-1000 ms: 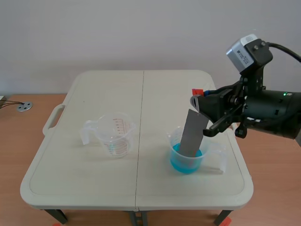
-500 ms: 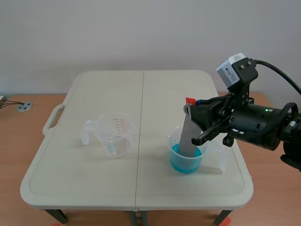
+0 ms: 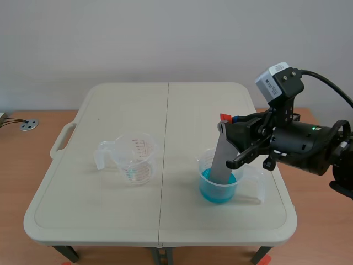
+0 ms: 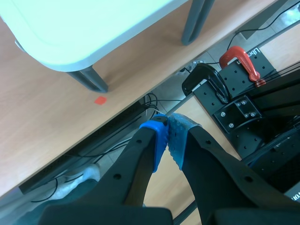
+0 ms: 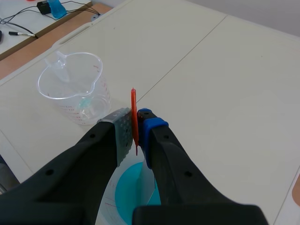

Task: Hold the metal plate by the orange handle, dip it into the blue solution, take it out and point at it, then put the plate back in the beaker on the left.
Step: 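Hold the plate still in the solution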

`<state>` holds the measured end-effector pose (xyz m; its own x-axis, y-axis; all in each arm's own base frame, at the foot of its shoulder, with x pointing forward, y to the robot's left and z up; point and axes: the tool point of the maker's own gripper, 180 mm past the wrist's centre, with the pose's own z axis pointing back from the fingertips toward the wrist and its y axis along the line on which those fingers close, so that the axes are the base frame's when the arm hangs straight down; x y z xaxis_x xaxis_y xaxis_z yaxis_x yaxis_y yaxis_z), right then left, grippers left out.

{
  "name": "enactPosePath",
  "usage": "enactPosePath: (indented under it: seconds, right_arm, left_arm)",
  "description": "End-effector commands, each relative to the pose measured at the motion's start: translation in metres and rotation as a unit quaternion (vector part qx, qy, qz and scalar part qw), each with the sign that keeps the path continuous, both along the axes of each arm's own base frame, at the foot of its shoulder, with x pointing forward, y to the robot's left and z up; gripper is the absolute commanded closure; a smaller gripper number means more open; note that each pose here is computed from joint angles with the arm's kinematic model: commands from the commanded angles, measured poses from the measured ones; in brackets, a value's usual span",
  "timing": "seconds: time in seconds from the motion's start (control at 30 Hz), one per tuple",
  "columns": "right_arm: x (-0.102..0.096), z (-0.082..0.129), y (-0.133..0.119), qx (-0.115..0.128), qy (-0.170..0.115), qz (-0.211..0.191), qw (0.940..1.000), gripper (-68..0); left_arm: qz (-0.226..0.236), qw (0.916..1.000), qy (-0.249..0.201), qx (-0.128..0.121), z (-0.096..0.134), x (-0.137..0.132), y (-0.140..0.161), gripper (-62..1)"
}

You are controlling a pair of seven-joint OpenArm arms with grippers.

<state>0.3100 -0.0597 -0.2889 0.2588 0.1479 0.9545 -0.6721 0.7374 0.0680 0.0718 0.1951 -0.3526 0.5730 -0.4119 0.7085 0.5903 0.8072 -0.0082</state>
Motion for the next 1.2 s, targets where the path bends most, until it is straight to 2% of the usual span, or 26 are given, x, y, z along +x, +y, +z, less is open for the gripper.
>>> enactPosePath:
  seconds: [0.0,1.17]
  right_arm:
    - [-0.0116,-0.0212,-0.0001,-0.024,0.033,0.011,0.9991,-1.1]
    - [-0.0119,-0.0233,-0.0010,-0.033,0.034,0.012,0.9988,-1.1]
  left_arm:
    - [0.001,1.0000,-0.005,-0.008,0.0028,0.0024,-0.0037,-1.8]
    - [0.001,1.0000,-0.002,-0.005,0.0016,0.0021,-0.0030,-1.8]
